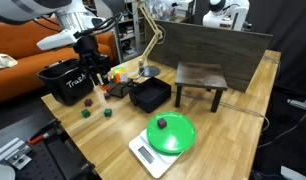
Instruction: Move the Rubik's cube to the left side of the table
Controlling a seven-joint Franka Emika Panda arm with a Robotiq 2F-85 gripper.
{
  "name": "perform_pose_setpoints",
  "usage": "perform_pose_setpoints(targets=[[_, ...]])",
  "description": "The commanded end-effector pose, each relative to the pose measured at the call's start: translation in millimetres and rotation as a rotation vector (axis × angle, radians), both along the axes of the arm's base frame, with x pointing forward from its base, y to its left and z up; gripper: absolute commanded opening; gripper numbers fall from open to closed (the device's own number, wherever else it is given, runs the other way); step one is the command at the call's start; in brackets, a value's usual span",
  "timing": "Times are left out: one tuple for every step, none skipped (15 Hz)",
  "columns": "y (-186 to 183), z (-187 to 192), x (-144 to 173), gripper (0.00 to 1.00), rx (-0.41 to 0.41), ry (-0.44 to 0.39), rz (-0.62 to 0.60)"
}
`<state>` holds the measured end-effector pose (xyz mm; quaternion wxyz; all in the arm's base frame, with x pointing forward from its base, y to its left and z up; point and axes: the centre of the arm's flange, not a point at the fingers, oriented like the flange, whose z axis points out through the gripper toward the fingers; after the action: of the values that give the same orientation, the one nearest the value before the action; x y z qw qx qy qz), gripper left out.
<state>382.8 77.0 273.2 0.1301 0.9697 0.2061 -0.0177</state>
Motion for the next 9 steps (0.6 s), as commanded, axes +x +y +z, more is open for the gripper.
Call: perform_pose_setpoints(targets=[[19.6,-4.6,21.6,0.17,-0.061,-0.011,0.118],[26.4,-6.2,25.8,0.17,-0.073,-0.014,0.158],[34.5,-11.0,30.7,0.17,-0.081,-0.009,0.197],[42.3,-16.5,35.2,0.17,-0.085,-0.002,0.232],[48.9,-23.0,38.0,0.17,-0.088,0.007,0.261],[54.9,-30.8,40.1,0.17,-0.09,0.022,0.288],[60.1,-38.8,41.3,0.17,-0.093,0.035,0.307],[64.5,-47.9,40.8,0.17,-0.089,0.051,0.322],[67.3,-56.7,40.3,0.17,-0.088,0.066,0.331]])
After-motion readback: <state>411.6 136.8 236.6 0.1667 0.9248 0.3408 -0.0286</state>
